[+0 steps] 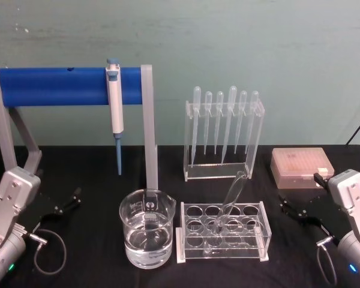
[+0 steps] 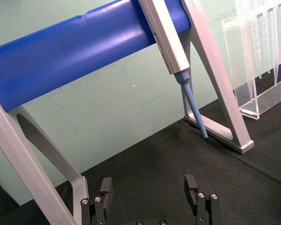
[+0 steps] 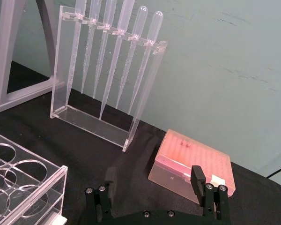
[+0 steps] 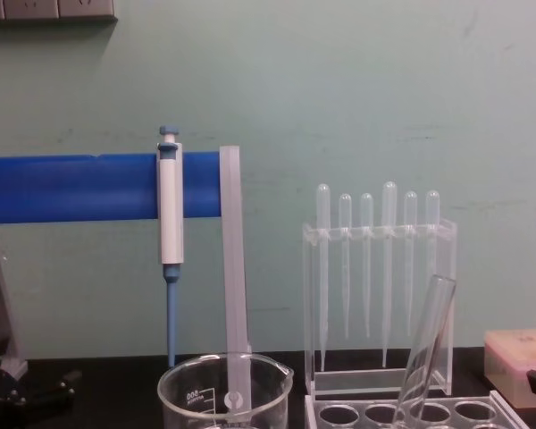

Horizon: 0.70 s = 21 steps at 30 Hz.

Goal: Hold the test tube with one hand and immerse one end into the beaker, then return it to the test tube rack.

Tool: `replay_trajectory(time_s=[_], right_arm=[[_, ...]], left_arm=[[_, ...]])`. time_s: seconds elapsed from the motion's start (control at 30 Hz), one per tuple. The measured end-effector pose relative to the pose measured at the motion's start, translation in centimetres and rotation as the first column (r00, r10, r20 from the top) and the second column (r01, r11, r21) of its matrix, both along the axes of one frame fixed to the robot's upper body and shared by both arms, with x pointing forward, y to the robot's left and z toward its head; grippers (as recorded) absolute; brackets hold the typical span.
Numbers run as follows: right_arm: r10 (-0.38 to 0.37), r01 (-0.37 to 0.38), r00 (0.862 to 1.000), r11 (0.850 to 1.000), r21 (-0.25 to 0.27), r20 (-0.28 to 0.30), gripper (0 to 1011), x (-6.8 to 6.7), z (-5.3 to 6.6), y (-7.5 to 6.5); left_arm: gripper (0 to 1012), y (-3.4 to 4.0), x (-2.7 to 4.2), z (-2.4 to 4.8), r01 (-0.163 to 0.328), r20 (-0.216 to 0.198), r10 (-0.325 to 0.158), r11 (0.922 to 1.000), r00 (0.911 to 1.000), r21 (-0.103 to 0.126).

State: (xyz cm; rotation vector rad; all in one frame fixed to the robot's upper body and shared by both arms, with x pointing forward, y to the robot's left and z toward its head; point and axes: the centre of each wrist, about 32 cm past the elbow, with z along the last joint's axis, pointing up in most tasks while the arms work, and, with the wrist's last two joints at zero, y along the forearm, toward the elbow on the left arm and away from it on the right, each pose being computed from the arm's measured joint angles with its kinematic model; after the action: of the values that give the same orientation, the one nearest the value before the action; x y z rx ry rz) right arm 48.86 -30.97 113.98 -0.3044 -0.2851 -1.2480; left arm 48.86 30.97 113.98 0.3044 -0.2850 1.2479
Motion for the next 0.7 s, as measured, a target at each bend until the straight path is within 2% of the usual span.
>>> replay_trajectory(time_s=[0.7], right_arm=[[0.0,0.0,1.0,1.0,0.0,0.0,1000,0.0,0.0,0.0]], left_arm=[[1000,0.0,0.0,0.0,0.0,0.0,0.0,1.0,1.0,0.0]])
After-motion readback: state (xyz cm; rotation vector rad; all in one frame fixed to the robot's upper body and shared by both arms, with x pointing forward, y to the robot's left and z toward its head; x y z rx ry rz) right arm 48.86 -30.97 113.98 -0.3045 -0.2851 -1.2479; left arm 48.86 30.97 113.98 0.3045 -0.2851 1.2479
